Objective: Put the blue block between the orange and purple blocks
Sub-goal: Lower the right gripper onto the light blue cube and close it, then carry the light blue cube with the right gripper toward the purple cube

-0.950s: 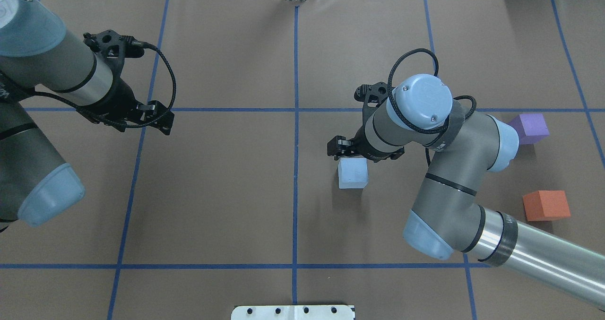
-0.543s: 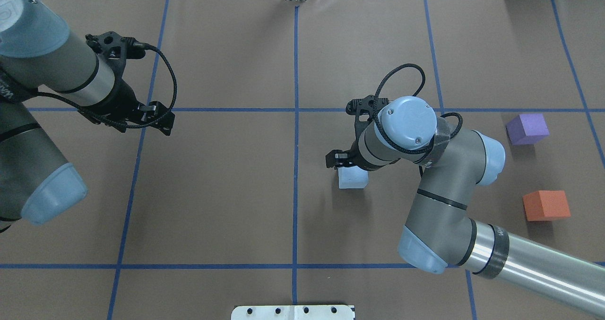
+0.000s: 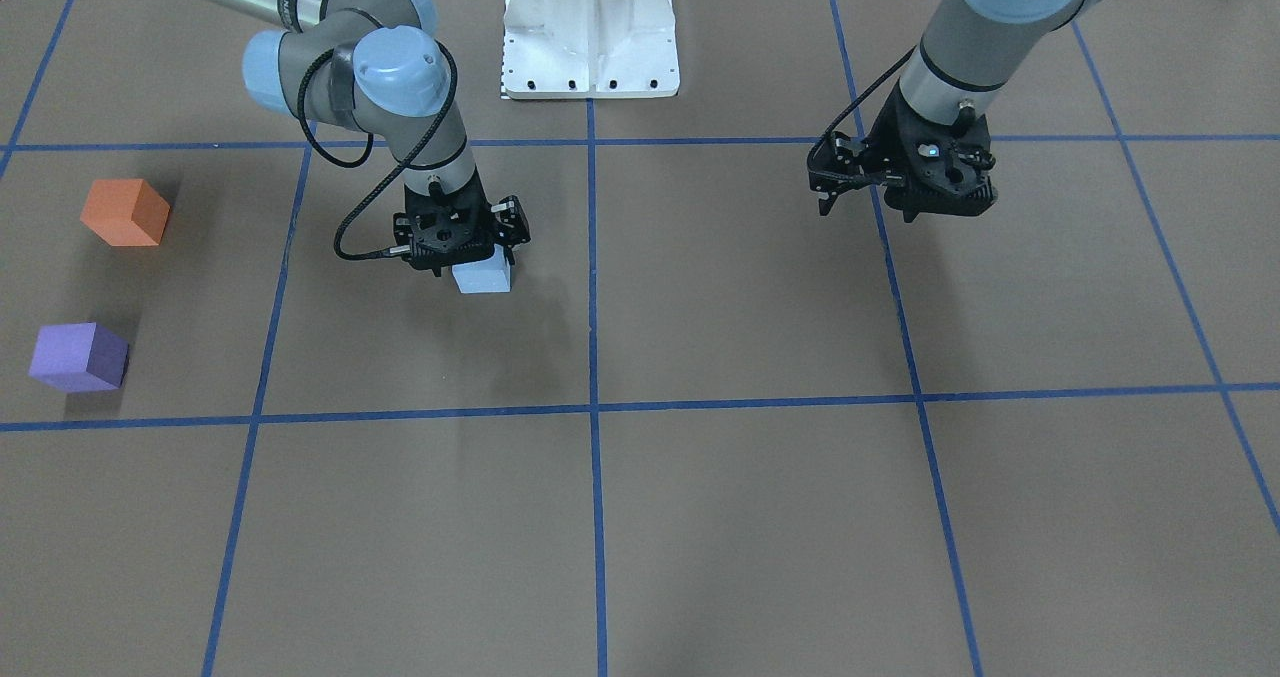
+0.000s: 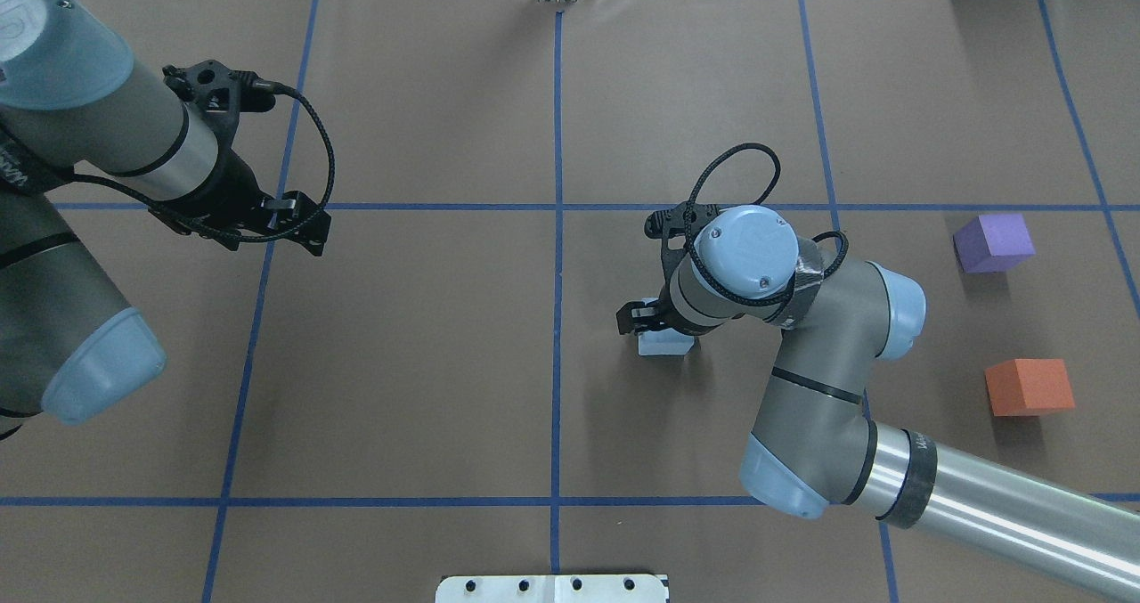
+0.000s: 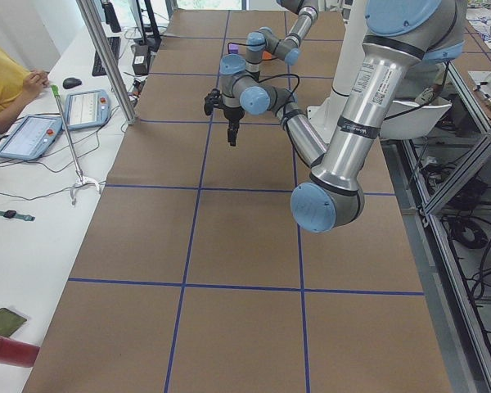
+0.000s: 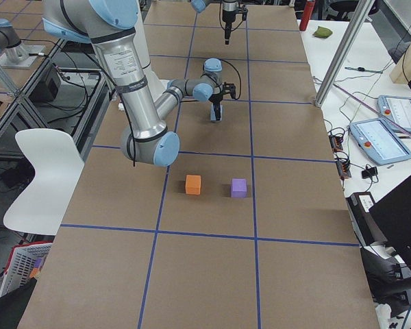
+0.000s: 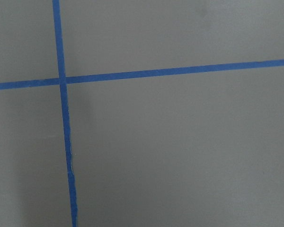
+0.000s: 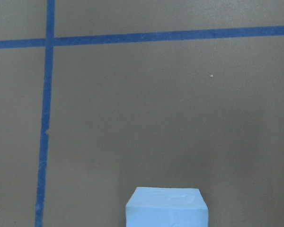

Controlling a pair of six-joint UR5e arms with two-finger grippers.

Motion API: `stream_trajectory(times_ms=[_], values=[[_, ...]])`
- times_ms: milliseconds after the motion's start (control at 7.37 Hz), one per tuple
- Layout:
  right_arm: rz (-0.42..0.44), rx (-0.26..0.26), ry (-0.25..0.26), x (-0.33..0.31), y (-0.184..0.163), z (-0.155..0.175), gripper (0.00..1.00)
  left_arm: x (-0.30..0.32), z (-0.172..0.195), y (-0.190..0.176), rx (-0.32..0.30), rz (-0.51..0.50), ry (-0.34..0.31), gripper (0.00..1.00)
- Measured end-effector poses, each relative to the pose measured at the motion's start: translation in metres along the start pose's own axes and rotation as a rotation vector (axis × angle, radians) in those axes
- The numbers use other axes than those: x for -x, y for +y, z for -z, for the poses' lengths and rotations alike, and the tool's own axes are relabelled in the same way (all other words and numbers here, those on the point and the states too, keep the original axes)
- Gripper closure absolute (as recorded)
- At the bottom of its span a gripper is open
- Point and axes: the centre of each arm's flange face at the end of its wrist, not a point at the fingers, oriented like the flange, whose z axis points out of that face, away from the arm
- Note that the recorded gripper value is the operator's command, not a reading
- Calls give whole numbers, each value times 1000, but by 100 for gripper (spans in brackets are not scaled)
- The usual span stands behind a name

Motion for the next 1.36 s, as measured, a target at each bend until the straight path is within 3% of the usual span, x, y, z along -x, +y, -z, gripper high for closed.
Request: stream_trajectory(times_ms=[136, 407, 679, 950, 1086, 1357], values=[[0, -2, -6, 1, 0, -2, 100, 0, 0, 0, 1, 2, 0, 0], [-1, -13, -26, 4, -2, 7, 100, -1, -1, 0, 2, 2, 0, 0], [-36, -16, -59, -33, -22, 55, 100, 2, 2, -1, -3, -3, 1, 0], [-23, 11, -40, -142, -25, 93, 100, 16, 3, 2, -4, 0, -11, 0], [8, 25, -7, -206, -15, 105, 100, 40, 6, 7, -4, -13, -28, 0], [-11, 71, 35, -318, 6, 120, 100, 104, 17, 17, 4, -67, -62, 0]])
